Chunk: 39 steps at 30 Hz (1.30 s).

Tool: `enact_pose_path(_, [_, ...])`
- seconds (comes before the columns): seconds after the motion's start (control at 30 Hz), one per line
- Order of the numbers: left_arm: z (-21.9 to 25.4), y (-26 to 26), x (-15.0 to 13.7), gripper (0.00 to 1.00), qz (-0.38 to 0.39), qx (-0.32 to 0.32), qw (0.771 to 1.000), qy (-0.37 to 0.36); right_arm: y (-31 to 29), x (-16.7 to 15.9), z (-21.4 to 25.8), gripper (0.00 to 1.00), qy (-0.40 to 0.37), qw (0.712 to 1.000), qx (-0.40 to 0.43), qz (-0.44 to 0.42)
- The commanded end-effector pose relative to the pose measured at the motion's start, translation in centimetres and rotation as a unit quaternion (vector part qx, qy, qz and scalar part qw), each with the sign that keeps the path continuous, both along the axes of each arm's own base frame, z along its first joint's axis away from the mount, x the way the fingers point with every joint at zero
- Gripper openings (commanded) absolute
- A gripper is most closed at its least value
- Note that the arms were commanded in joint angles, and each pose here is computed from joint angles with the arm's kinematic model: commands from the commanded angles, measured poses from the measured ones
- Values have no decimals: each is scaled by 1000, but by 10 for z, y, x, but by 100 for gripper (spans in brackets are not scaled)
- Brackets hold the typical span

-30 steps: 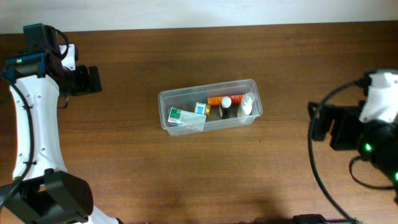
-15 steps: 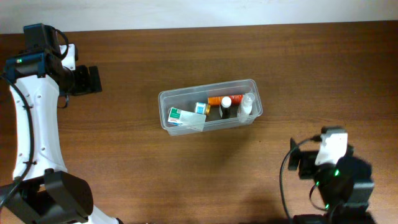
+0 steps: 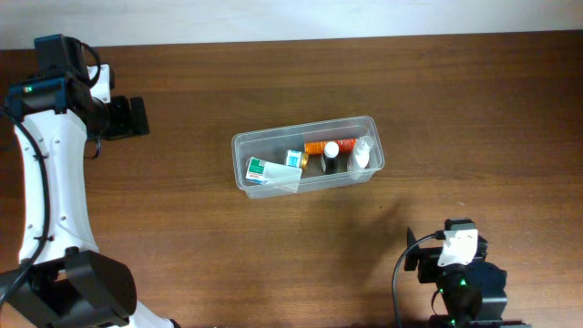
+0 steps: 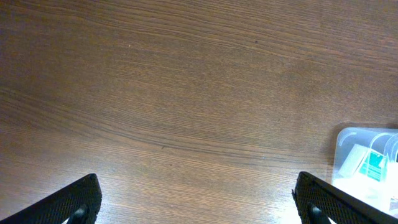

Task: Pack container

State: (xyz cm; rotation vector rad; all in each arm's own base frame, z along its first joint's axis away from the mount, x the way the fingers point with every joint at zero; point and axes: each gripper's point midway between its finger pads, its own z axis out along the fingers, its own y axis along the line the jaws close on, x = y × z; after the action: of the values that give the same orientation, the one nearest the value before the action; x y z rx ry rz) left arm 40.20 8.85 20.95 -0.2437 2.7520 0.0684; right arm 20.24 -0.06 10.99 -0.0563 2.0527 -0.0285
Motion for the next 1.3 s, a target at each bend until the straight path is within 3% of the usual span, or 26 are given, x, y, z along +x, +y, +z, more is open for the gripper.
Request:
enact_pose_path(0.0, [10, 0, -1, 99, 5, -1, 1000, -13, 3, 0, -21, 98, 19, 1000, 4, 11])
enact_pose_path(0.93, [10, 3, -2, 99, 8, 0, 1000, -14, 4, 0, -20, 98, 19, 1000, 4, 11])
enact_pose_path(1.1, [36, -56, -1, 99, -64, 4, 997, -46, 4, 0, -20, 98, 19, 1000, 4, 11])
enact_pose_path(1.27, [79, -89, -11, 100, -126, 118, 980, -97, 4, 0, -20, 98, 19, 1000, 4, 11])
